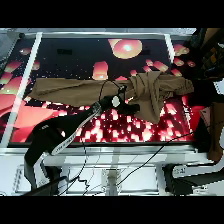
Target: Fold the clothes and pants, and hang the long-sleeved shirts on hangers.
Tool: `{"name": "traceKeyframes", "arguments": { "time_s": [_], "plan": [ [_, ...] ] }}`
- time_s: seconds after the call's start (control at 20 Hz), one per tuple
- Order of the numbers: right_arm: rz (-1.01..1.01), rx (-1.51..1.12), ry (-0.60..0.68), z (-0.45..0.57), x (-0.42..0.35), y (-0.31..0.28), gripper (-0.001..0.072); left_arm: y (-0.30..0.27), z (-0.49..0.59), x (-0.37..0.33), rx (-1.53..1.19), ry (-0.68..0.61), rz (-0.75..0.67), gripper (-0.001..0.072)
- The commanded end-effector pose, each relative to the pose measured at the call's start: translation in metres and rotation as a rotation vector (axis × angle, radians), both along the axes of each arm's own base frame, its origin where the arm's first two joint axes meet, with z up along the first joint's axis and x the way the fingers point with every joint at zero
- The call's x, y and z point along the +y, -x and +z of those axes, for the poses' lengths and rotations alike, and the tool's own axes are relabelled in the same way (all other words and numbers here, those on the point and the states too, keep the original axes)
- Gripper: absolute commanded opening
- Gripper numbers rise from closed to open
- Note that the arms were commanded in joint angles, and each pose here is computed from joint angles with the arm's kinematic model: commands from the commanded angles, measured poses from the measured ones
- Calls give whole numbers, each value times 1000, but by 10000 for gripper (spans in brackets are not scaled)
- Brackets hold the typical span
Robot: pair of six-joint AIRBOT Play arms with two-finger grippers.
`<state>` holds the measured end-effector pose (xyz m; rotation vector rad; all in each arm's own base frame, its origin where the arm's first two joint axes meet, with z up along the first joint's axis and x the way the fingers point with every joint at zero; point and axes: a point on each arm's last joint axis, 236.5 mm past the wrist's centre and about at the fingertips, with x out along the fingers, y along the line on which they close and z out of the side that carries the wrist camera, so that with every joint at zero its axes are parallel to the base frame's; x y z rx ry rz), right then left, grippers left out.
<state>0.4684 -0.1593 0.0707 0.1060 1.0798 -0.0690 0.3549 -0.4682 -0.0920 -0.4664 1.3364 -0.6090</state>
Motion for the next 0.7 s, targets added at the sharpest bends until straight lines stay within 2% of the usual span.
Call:
{"name": "traceKeyframes", "arguments": {
  "time_s": [0.0, 0.25, 0.35, 0.5, 0.65],
  "plan": [
    [-46, 19, 45, -4, -15, 4, 435, -27, 20, 3, -52, 38, 4, 11],
    [-112, 16, 46, -4, -42, 13, 434, -76, 180, 65, -297, 174, -78, 11],
    [-144, 37, 29, -7, -49, 21, 435, -91, 268, 108, -444, 256, -16, 11],
    [-153, 57, 13, -9, -50, 28, 435, -100, 383, 189, -688, 310, 136, 12],
    [-150, 51, -1, -8, -47, 26, 435, -89, 459, 259, -924, 273, 225, 12]
  ]
}}
